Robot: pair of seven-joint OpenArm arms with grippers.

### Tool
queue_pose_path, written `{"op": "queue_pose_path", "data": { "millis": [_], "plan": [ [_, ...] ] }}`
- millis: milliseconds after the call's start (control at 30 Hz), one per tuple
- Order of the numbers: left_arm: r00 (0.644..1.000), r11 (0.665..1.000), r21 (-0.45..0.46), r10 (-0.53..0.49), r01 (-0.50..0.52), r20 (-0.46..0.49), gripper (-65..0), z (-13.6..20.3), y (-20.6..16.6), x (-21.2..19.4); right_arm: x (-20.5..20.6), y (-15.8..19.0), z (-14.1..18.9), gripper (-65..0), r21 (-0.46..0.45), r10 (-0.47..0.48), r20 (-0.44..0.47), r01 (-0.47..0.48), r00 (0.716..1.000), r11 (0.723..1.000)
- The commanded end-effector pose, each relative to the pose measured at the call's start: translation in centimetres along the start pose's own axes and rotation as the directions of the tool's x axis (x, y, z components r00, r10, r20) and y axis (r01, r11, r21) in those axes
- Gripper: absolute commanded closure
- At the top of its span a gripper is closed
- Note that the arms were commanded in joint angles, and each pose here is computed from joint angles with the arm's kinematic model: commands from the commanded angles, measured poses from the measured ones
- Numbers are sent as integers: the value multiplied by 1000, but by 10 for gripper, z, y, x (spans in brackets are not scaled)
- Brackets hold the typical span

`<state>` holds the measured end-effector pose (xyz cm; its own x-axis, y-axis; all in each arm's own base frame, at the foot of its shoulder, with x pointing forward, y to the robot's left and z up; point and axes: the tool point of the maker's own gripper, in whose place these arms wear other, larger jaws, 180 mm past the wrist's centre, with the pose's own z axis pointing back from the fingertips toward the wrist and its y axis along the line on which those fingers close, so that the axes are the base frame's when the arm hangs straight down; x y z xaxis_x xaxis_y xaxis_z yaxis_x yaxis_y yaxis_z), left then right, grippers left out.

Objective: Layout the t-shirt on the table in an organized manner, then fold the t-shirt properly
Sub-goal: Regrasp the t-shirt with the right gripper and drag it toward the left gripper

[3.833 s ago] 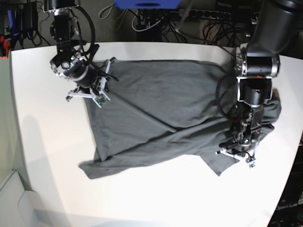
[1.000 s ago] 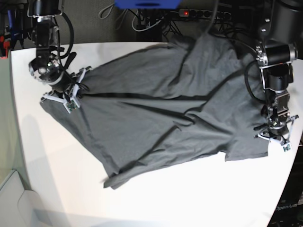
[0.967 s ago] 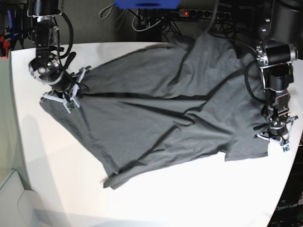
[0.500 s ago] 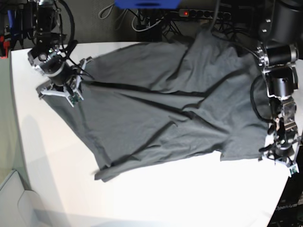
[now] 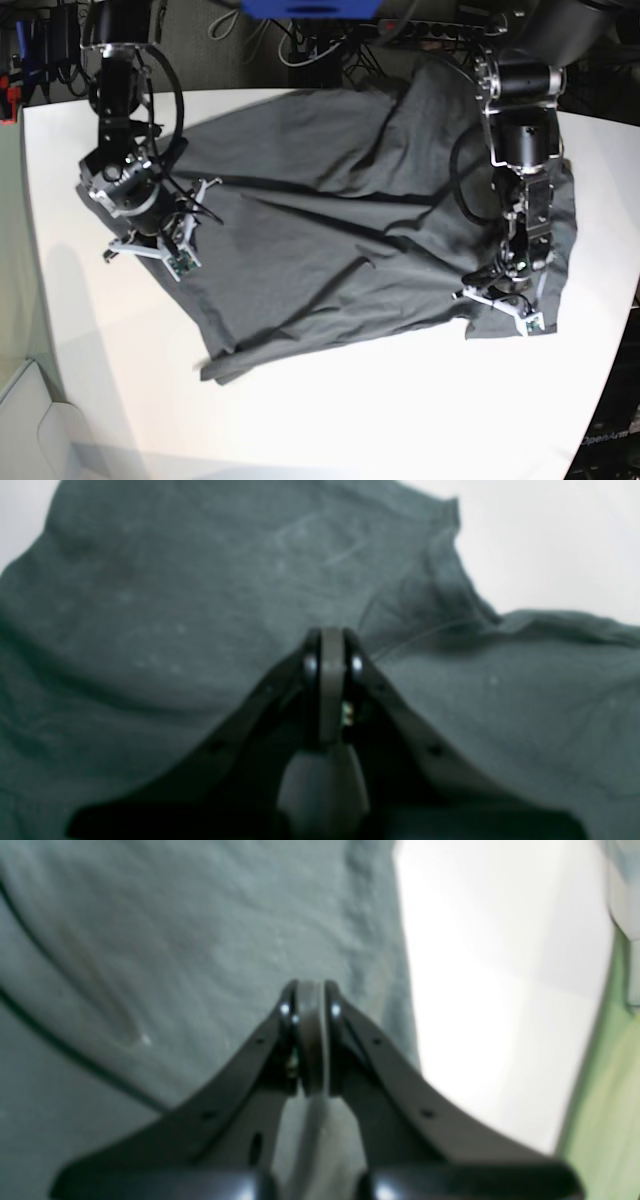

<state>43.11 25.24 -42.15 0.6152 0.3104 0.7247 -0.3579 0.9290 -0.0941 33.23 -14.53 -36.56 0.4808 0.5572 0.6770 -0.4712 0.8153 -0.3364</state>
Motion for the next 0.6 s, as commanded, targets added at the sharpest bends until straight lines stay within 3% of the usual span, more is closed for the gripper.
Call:
{"op": "queue_pose_path", "data": {
  "millis": [0, 367, 567],
  "plan": [
    [999, 1000, 29, 6, -7, 44, -3, 1, 11, 15, 13, -10, -5, 0, -19, -10, 32, 10, 999, 1000],
    [997, 980, 185, 59, -68, 57, -3, 12, 109, -4, 0, -15, -68, 0, 67, -105, -84, 111, 991, 992],
    [997, 979, 190, 60, -70, 57, -3, 13, 114, -2, -26, -11, -69, 0, 76, -106, -145, 118, 984, 990]
  ]
}}
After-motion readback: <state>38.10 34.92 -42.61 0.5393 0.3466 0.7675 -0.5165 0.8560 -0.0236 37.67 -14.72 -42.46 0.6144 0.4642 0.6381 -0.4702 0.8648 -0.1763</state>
